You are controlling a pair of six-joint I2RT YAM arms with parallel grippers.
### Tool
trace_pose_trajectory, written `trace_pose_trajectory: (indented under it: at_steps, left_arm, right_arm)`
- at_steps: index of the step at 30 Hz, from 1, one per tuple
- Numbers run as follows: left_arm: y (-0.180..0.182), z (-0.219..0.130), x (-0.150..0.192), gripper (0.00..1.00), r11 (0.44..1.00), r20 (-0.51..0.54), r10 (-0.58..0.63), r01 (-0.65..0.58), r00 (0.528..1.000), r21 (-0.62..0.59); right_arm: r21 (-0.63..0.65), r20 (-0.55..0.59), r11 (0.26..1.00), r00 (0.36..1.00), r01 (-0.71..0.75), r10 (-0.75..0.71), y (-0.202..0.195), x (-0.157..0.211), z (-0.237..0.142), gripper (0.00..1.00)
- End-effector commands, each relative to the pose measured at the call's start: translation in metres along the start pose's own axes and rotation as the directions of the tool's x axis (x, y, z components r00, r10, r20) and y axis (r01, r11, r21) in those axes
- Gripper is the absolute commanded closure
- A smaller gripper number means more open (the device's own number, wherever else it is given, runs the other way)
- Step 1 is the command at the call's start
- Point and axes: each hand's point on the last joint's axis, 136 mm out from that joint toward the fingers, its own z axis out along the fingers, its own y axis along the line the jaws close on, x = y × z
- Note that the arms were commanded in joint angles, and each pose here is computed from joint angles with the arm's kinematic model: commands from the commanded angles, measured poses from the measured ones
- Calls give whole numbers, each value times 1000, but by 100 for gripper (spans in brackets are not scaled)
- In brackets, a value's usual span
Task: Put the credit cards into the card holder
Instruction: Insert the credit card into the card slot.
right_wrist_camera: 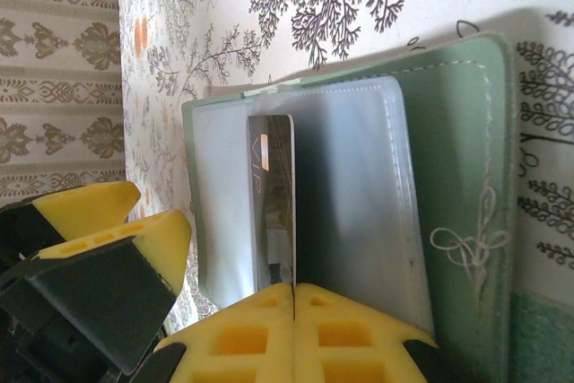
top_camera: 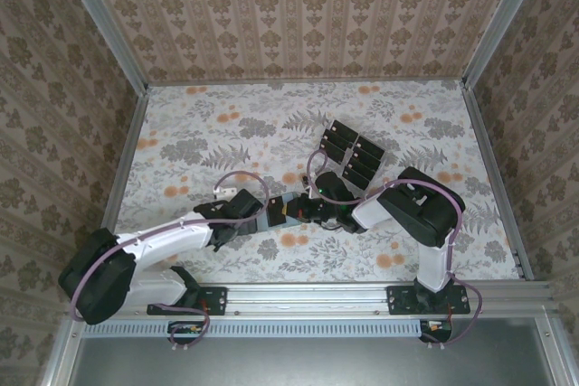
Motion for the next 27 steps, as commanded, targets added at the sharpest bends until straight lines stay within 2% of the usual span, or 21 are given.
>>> trace_pose_trajectory:
  at_steps: [1, 19, 21, 26, 27]
  left_arm:
    - [9, 6, 6, 0, 999, -17, -8, 7, 1000, -43]
    - [2, 18, 17, 0, 1000, -47, 4, -5, 999, -25]
    - [0, 17, 15, 0, 1000, -44, 6, -7, 999, -19]
    - [-2, 9, 1, 0, 1000, -15, -3, 3, 1000, 3]
    - [-2, 7, -4, 0, 1000, -4, -10, 11, 1000, 10]
  right_arm:
    - [65, -30, 998, 1000, 2, 0, -16, 8, 5, 100]
    - [91, -73, 996, 997, 25, -18, -7, 16, 12, 100]
    - [98, -78, 994, 996, 39, -32, -3, 14, 10, 94]
    - [148, -86, 983, 991, 110, -98, 14, 6, -6, 60]
    - [158, -88, 980, 990, 125, -112, 17, 5, -9, 56]
